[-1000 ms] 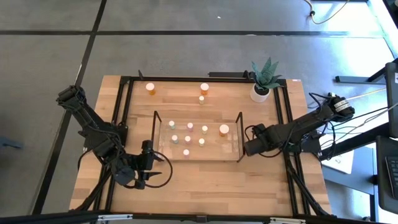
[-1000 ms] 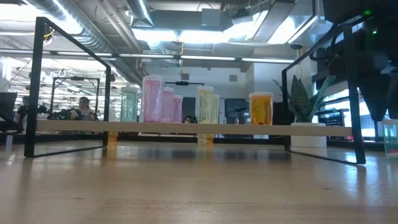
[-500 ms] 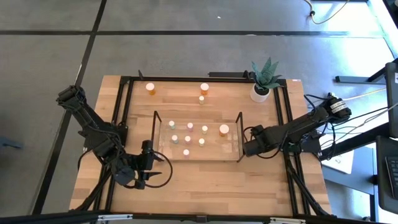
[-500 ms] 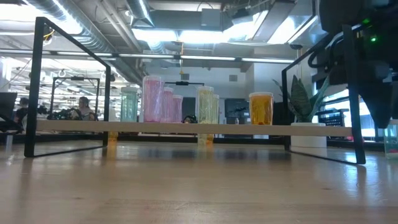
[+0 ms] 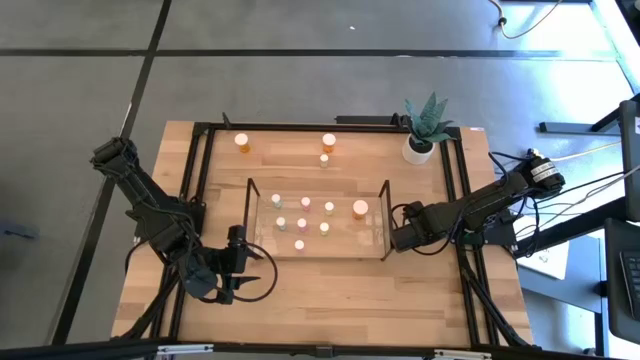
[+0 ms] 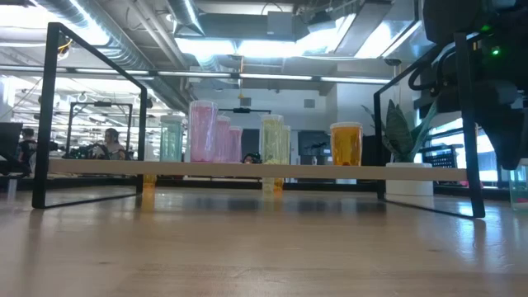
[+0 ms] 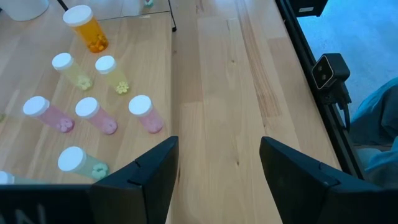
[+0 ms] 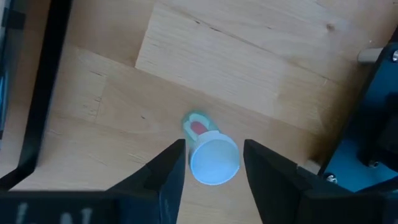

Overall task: Pick and place medicine bottles onto shelf by color
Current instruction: Put the blue pill bottle on the shelf aligned with the other blue pill bottles

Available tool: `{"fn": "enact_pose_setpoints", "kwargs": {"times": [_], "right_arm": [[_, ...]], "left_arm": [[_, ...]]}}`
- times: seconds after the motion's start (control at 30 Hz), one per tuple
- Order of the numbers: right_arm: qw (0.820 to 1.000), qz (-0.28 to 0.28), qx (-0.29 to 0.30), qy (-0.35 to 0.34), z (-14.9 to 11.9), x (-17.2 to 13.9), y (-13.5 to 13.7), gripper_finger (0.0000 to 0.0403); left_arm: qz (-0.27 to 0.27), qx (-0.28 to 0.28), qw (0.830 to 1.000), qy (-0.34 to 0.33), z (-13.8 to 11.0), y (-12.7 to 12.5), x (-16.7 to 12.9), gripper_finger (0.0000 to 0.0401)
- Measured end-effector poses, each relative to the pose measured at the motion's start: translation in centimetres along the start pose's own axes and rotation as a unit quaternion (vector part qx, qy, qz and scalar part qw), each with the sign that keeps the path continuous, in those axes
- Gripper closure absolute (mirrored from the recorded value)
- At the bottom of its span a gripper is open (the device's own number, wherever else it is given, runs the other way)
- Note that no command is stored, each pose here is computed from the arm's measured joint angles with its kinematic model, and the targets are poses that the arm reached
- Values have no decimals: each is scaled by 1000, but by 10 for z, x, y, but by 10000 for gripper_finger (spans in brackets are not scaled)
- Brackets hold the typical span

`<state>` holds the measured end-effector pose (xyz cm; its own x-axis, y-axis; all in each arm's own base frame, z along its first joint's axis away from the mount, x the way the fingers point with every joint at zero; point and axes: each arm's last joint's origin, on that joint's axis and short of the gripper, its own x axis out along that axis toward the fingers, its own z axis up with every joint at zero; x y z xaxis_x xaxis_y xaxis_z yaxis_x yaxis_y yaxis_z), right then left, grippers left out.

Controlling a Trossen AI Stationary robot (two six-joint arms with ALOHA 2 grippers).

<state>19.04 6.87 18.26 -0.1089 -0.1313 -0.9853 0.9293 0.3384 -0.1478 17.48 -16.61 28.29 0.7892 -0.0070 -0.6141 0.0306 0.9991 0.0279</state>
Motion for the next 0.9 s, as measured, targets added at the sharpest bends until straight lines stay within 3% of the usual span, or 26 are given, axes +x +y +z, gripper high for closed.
{"fn": "enact_pose_setpoints", "kwargs": {"times": [0.53, 0.9], "right_arm": [[1000, -3, 2, -5, 0, 0, -1, 280], [1000, -7, -12, -7, -2, -4, -3, 281]], "left_arm": [[-7, 0, 1000, 5, 0, 0, 0, 182], [-13, 0, 1000, 8, 0, -1, 0, 182]]}}
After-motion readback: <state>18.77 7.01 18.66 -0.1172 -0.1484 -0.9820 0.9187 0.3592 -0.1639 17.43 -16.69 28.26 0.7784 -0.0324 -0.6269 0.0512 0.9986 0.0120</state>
